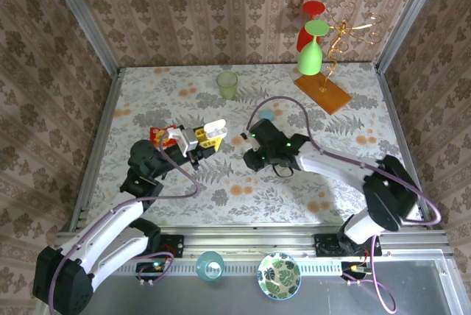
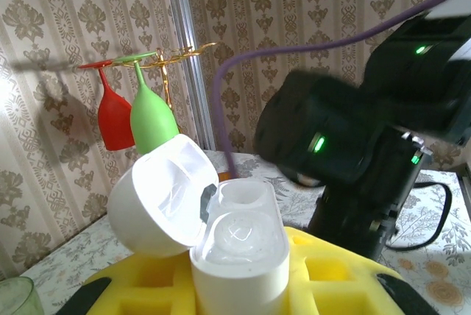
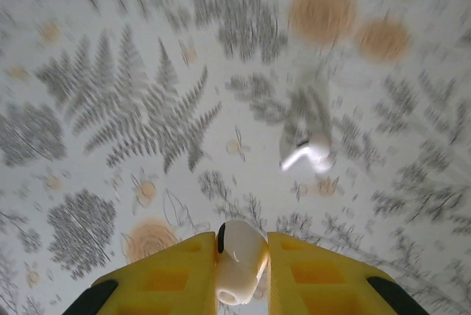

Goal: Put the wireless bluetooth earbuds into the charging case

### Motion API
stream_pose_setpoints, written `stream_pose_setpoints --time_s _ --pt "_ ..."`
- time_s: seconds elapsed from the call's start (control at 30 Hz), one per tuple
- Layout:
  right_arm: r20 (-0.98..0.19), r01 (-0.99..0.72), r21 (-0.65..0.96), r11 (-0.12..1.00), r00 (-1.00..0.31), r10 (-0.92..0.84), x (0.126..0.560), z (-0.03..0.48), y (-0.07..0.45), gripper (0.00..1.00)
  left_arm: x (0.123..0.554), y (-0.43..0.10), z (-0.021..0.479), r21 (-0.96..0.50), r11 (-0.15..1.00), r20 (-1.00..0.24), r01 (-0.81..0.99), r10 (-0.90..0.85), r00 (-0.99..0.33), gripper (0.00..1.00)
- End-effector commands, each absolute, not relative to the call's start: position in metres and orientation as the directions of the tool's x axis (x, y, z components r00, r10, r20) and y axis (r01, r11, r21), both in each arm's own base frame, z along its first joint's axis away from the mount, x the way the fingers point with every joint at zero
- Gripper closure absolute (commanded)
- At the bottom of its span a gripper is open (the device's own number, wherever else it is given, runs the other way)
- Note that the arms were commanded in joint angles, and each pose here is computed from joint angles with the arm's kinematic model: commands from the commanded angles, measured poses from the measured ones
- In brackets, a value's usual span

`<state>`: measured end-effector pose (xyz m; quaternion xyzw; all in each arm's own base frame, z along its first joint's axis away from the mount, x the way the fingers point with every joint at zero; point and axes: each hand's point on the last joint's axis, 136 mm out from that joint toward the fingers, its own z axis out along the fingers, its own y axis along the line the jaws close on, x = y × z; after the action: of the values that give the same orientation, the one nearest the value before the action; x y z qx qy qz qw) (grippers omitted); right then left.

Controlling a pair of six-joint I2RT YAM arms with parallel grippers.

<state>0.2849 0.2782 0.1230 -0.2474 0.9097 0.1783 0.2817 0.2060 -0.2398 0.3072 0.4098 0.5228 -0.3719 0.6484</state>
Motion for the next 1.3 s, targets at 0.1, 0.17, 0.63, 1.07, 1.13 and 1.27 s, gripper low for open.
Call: stream_pose_setpoints --time_s 0.1,0.17,0.63,1.07,1.13,1.27 --pt "-0.882 -0.684 0.169 0.71 -0.426 -0.2 0.292 0.227 0.288 0.8 0.208 -0.244 0.314 0.125 0.377 -0.978 0.918 -0.11 0.179 1.0" --pt "-0.918 -0.719 0.156 0.678 -0.359 -0.17 0.286 0.252 0.289 0.8 0.212 -0.246 0.312 0.114 0.383 -0.978 0.917 -0.122 0.172 1.0" --pt "-0.993 -0.867 0.059 0.495 -0.103 -0.063 0.254 0.361 0.316 0.8 0.223 -0.259 0.301 0.076 0.403 -0.984 0.912 -0.117 0.134 1.0" --pt "-0.995 -0.9 0.015 0.436 -0.055 -0.08 0.26 0.361 0.356 0.8 0.22 -0.267 0.305 0.055 0.363 -0.985 0.93 -0.135 0.111 1.0" --pt "-0.995 -0.897 0.017 0.442 -0.06 -0.085 0.263 0.356 0.357 0.8 0.22 -0.268 0.306 0.052 0.36 -0.984 0.932 -0.14 0.109 1.0" --pt "-0.993 -0.894 0.025 0.448 -0.075 -0.094 0.268 0.348 0.361 0.8 0.217 -0.269 0.309 0.054 0.349 -0.983 0.935 -0.146 0.112 1.0"
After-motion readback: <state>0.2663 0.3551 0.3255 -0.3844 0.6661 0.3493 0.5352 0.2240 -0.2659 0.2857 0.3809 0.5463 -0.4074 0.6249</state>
